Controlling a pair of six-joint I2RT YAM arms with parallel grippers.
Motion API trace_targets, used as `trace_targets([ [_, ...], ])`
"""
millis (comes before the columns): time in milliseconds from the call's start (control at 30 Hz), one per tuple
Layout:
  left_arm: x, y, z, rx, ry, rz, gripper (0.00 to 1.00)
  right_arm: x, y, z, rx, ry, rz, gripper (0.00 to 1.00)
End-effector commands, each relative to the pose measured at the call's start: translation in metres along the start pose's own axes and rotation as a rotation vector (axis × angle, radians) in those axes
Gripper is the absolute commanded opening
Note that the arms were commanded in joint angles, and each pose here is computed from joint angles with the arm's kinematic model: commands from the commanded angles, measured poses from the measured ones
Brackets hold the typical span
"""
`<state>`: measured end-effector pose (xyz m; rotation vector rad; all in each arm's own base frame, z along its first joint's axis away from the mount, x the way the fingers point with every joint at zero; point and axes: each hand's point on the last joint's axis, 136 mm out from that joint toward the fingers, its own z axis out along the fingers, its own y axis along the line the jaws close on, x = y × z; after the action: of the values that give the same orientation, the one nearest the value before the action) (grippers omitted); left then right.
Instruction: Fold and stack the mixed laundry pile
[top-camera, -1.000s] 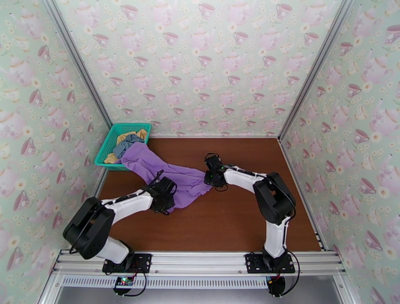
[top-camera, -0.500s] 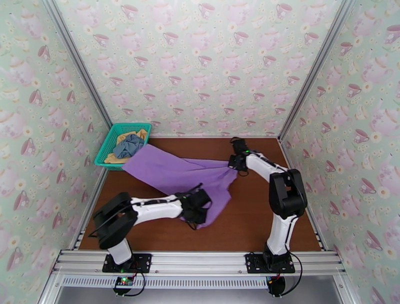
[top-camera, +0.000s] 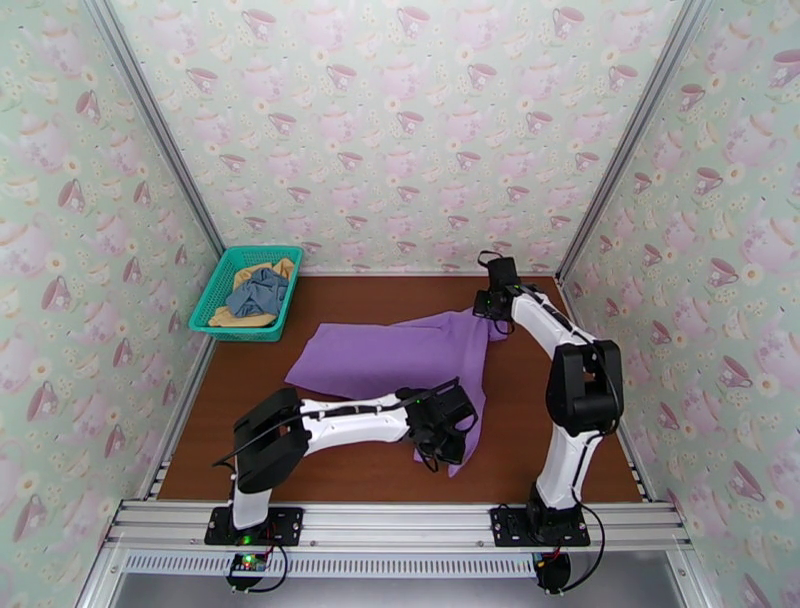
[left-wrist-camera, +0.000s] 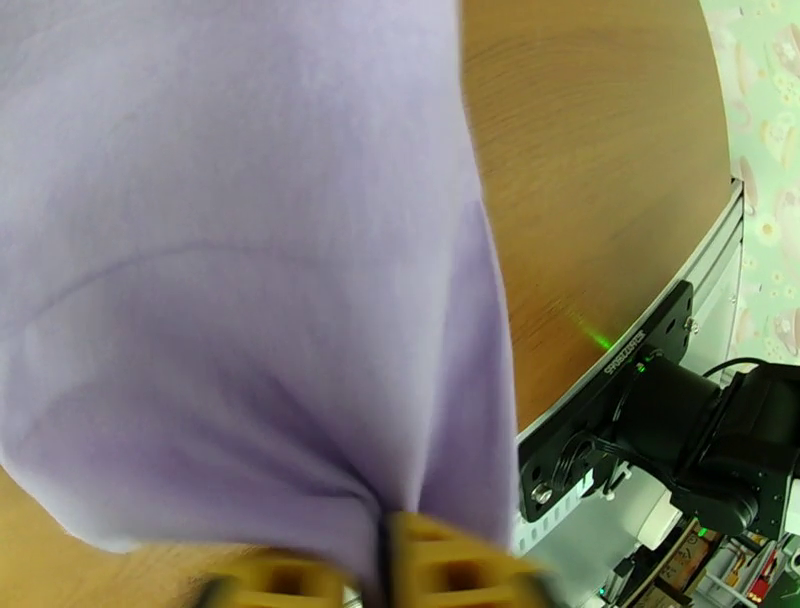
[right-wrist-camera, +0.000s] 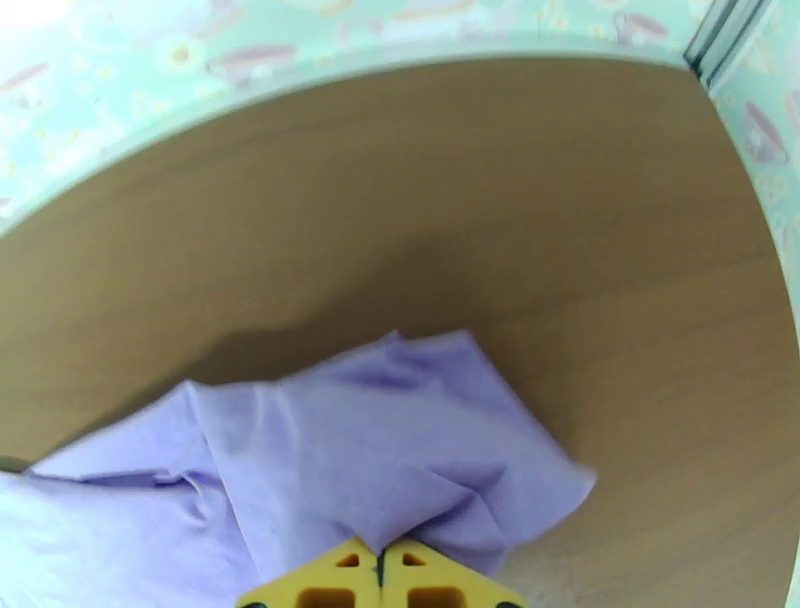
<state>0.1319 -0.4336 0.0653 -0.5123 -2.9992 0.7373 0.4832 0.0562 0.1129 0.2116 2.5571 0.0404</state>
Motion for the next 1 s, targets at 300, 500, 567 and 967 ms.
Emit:
trace_targets([
  [300,-0.094,0.118,-0.133,-0.205,-0.206,-0.107,0.78,0.092,-0.024,-0.022,0.038,0.175,0.103,0.35],
  [500,-0.184,0.217,-0.178,-0.286,-0.291,-0.220,0.83,0.108,-0.016,-0.044,-0.039,0.191,0.186,0.61],
  [567,-0.213,0.247,-0.182,-0.307,-0.302,-0.253,0.84,0.103,-0.013,-0.048,-0.060,0.177,0.193,0.66],
  [967,-0.259,0.364,-0.142,-0.399,-0.167,-0.364,0.86,0.032,-0.002,-0.047,-0.030,0.100,0.068,0.77],
])
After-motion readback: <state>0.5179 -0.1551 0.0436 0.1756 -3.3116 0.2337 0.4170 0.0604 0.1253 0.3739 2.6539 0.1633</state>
